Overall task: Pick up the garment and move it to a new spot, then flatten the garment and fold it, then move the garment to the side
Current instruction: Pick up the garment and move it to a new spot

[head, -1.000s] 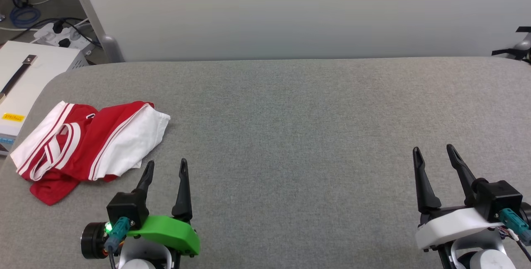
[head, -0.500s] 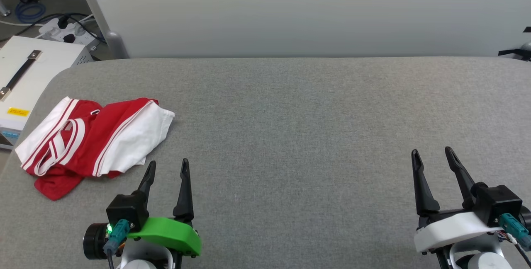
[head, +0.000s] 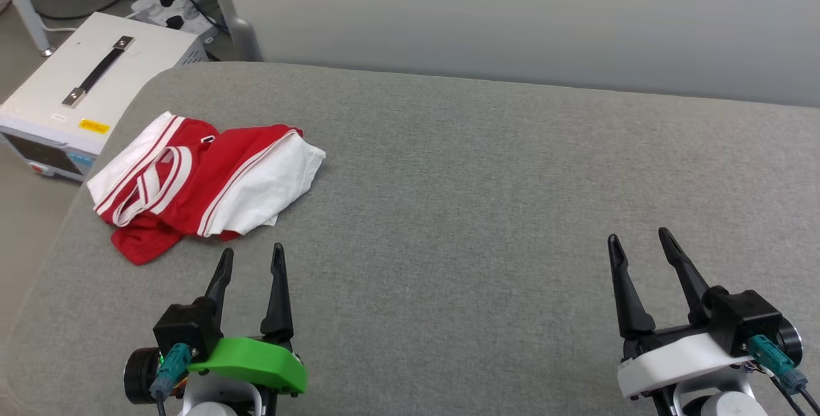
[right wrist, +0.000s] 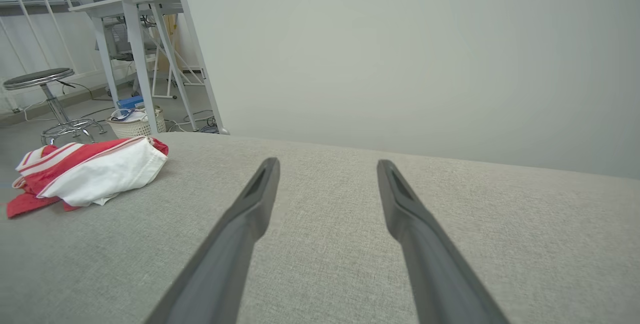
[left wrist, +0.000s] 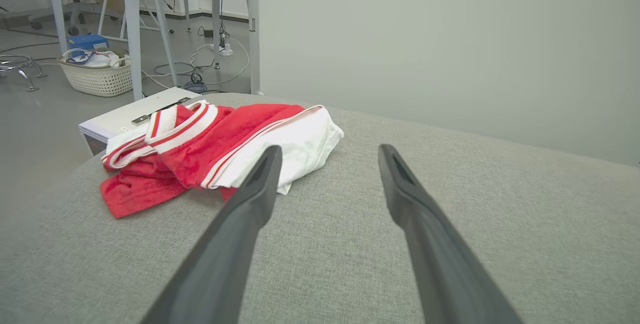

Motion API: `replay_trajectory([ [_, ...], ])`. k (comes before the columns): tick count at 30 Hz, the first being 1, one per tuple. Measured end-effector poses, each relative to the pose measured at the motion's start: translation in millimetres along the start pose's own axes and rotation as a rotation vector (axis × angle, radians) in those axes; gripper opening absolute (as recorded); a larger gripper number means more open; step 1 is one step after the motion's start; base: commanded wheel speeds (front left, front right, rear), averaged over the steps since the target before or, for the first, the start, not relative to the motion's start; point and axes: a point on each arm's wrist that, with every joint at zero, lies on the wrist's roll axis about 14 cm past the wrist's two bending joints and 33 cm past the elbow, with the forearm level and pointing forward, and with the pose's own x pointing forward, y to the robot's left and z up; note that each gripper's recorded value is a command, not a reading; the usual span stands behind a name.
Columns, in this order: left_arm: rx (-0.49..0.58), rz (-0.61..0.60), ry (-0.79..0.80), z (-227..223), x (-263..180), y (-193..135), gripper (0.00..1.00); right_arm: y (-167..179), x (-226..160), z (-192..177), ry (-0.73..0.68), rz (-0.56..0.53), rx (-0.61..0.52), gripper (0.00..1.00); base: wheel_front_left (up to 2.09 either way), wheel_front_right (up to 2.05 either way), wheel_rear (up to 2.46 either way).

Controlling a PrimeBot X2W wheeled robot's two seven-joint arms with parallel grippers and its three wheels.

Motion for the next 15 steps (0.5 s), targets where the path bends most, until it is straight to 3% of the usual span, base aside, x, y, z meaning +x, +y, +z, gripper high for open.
replay_trajectory([
  [15,-0.005,0.170,-0.037,10.2,-39.7,53.6,1.00,73.1,29.2,-13.7,0.009,0.221,0.077,1.00,0.00,0.00,0.00],
])
